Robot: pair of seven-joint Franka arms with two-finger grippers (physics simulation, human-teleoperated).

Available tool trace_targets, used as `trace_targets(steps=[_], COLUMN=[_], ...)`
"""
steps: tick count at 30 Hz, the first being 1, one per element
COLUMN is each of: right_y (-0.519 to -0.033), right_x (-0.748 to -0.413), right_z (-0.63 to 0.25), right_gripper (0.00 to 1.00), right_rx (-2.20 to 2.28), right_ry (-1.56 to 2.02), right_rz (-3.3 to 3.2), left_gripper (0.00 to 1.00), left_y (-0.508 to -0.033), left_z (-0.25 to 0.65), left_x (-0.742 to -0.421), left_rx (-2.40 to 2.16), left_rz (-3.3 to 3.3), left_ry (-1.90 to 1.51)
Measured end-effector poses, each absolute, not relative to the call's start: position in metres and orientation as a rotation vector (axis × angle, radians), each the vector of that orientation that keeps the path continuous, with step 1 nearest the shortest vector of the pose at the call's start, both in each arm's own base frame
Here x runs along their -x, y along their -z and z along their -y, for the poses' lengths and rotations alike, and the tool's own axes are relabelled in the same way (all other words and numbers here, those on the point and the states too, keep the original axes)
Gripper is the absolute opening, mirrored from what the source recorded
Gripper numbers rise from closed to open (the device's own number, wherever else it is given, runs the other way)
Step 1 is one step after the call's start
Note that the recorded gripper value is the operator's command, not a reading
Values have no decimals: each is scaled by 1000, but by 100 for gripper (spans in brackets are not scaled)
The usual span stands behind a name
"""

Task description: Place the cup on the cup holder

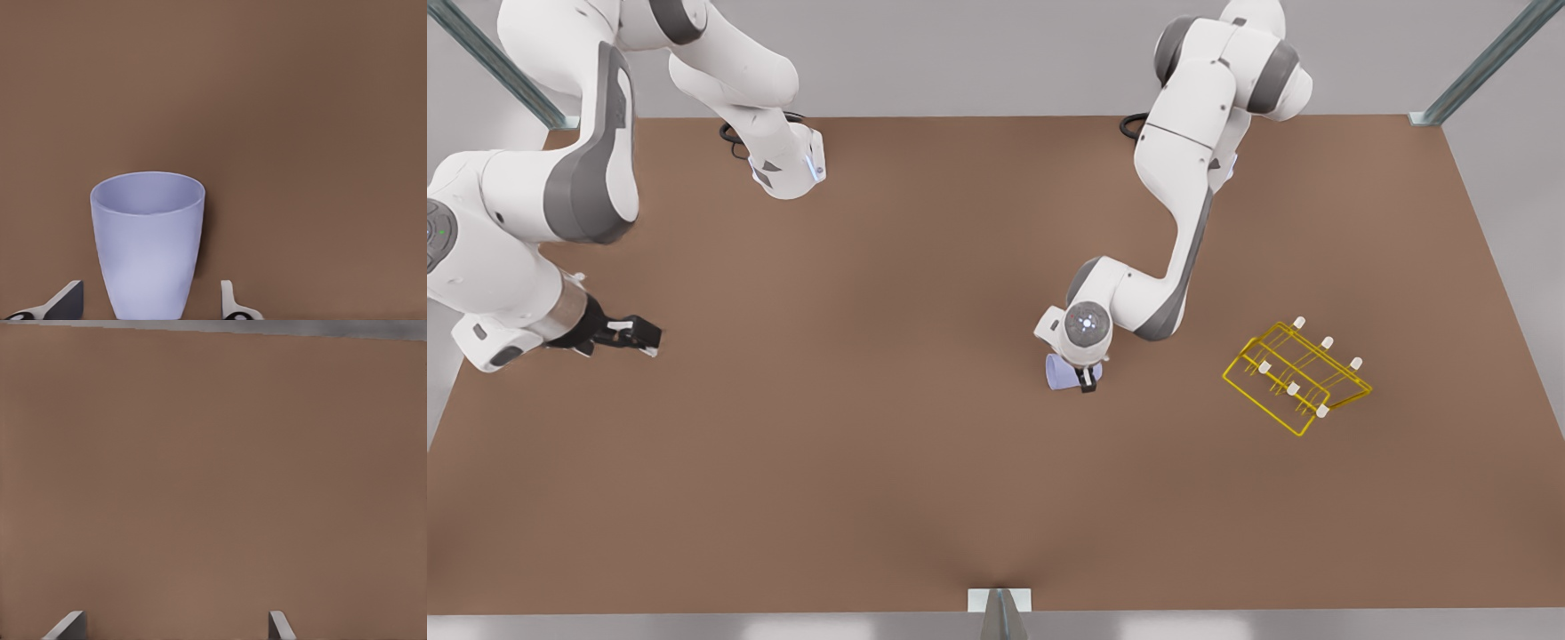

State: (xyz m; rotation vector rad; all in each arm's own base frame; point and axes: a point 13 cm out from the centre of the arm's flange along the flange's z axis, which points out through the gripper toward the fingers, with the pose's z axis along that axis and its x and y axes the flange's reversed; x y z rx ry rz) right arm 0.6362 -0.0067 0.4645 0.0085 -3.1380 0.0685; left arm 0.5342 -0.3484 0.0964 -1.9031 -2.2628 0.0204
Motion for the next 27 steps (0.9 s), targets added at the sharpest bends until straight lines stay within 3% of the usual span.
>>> trace_targets(steps=[9, 27], right_y=[-479, -482], right_x=[-650, -650], right_z=[22, 60], right_gripper=[100, 100], right_rx=[74, 193], right_ry=[-19, -20], right_rz=[3203, 3212], left_gripper=[100, 100], left_y=[-72, -36], left_z=[350, 354], left_x=[-544, -534], left_rx=[2008, 2023], left_rz=[2227, 2222], left_ry=[-24, -94])
